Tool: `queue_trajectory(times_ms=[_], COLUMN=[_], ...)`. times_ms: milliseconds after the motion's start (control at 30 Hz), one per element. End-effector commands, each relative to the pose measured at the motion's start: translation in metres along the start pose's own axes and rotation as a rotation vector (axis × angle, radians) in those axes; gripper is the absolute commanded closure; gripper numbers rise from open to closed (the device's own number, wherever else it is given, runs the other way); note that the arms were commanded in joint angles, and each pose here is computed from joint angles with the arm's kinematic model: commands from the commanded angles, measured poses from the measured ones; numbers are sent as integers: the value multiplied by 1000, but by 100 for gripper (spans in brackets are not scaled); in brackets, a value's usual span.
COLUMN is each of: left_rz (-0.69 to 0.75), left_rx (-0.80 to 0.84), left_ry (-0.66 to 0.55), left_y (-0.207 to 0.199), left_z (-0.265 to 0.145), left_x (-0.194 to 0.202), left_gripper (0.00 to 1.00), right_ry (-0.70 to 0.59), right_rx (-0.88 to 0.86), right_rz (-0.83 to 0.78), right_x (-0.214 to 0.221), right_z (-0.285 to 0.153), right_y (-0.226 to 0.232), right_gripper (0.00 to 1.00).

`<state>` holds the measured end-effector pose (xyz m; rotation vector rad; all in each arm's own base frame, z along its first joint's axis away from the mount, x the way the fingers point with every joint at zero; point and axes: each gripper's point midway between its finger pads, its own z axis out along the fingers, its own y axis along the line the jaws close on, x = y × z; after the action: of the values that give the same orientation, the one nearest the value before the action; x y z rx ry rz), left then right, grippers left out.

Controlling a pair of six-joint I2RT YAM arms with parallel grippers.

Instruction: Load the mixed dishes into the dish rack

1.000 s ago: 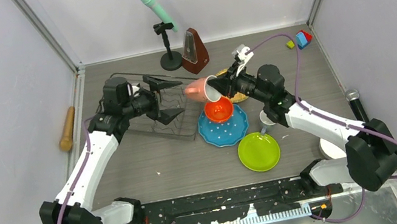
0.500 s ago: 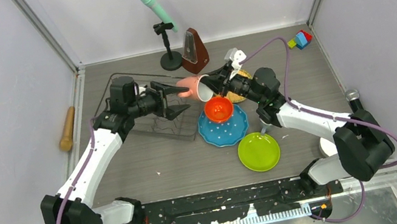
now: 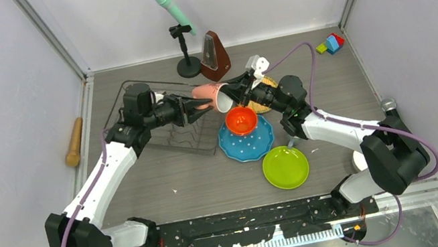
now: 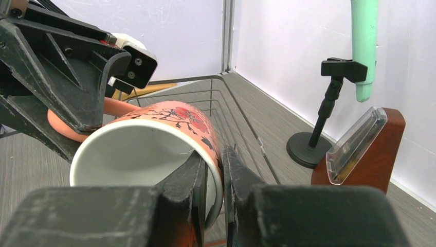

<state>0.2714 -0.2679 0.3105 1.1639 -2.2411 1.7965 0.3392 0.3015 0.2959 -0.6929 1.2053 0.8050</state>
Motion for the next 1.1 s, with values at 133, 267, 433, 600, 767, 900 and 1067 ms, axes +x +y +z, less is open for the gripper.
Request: queue_trajectory(times_ms=[133, 267, 433, 600, 767, 900, 1067], left_rz=[120, 242, 415, 662, 915, 1114, 1337], left_rx=[29, 17, -46, -177, -265, -236, -86], left_ry=[16, -61, -279, -551, -868, -965, -862], left_y=[-2, -8, -7, -15, -30, -39, -50], left_z=[-1, -10, -34, -65, -100, -105, -94], left_x=[6, -7, -50, -93, -141, -157, -127], left_gripper=[100, 100, 100, 100, 100, 100, 100], right_ry=[-248, -229, -185, -150, -58, 55, 197], right_rx=[-15, 64, 120, 178, 297, 359, 379], right_rz=[-35, -34, -38, -19, 89, 193, 311], right_x=[-78, -76, -70, -61, -53, -47, -41], right_z=[4, -2, -14, -28, -43, -53, -60], right_y=[10, -2, -7, -12, -24, -26, -17], right_gripper=[60, 38, 21, 14, 15, 18, 18])
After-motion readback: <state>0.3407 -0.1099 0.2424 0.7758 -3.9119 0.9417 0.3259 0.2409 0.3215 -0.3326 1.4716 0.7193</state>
